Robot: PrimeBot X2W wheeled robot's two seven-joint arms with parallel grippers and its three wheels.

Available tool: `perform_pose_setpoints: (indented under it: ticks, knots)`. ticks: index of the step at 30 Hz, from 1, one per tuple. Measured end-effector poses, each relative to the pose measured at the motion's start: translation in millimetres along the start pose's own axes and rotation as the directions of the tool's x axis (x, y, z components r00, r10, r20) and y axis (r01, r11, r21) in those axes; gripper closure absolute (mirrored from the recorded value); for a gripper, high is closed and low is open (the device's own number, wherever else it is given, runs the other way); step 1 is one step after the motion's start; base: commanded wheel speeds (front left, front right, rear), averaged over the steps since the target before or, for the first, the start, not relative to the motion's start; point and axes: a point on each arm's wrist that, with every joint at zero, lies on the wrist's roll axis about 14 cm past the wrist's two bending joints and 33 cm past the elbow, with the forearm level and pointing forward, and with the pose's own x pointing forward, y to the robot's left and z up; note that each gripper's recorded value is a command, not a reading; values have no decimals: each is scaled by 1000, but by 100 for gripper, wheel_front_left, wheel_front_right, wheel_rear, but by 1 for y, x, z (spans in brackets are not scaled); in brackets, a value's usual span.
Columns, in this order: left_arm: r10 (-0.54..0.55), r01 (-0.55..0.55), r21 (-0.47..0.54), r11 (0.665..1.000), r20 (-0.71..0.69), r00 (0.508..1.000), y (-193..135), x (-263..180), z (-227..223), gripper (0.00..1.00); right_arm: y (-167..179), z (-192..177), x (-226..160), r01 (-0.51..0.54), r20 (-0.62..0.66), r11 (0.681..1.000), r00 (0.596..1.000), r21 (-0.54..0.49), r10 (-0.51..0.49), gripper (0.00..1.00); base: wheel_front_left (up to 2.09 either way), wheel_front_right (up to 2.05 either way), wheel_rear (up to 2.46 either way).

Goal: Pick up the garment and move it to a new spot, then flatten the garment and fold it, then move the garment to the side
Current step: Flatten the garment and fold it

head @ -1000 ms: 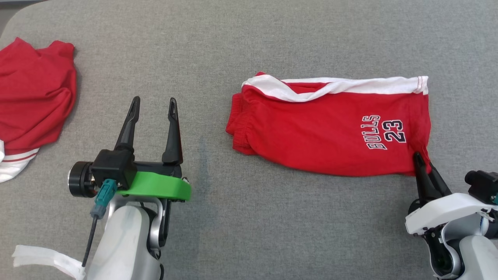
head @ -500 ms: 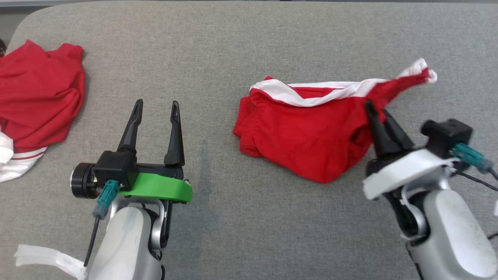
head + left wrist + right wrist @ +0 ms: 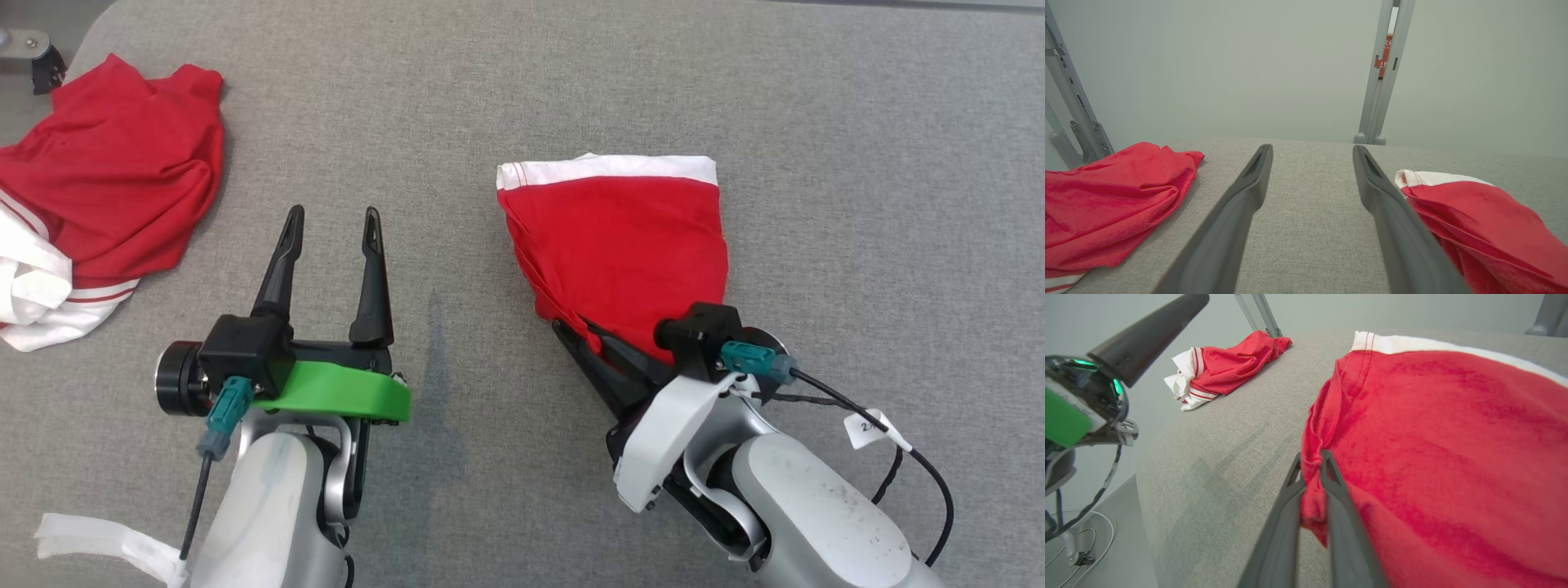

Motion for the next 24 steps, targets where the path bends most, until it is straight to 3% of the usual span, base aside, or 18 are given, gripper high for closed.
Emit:
perform_pose_setpoints:
  ticks: [1, 2, 3, 8, 14, 17, 19, 24]
  knots:
    - [1, -1, 0, 1000, -2, 1000, 0, 0, -1, 0, 0, -2, 0, -3, 0, 1000, 1000, -1, 3, 71, 0, 0, 0]
    - [3, -3, 1, 1000, -4, 1000, 1, 0, -2, 0, 1, -2, 0, -6, 3, 1000, 1000, 2, 6, 24, 0, 0, 0]
    - [4, -4, 1, 1000, -5, 1000, 1, 0, -2, 0, 1, 0, -1, -9, 22, 1000, 1000, 4, 9, 0, 0, 0, 0]
    - [-5, 5, 0, 1000, -3, 1000, -4, 3, -3, 0, 7, 45, -9, -38, 243, 999, 969, 8, 35, 0, 0, 0, 0]
    - [-22, 22, 7, 1000, 7, 1000, -10, 6, 0, 0, -58, 89, -44, 178, 411, 984, 899, -24, -153, 0, 0, 0, 0]
    - [-28, 28, 9, 1000, 7, 1000, -11, 6, -1, 0, -96, 95, -76, 327, 443, 945, 850, -23, -284, 0, 0, 0, 0]
    - [-37, 37, 10, 999, 8, 999, -15, 7, 0, 0, -122, 95, -105, 434, 452, 901, 807, -17, -381, 0, 0, 0, 0]
    - [-50, 50, 26, 998, 6, 999, -16, 2, 0, 0, -151, 85, -161, 590, 441, 807, 727, -12, -526, 0, 0, 0, 0]
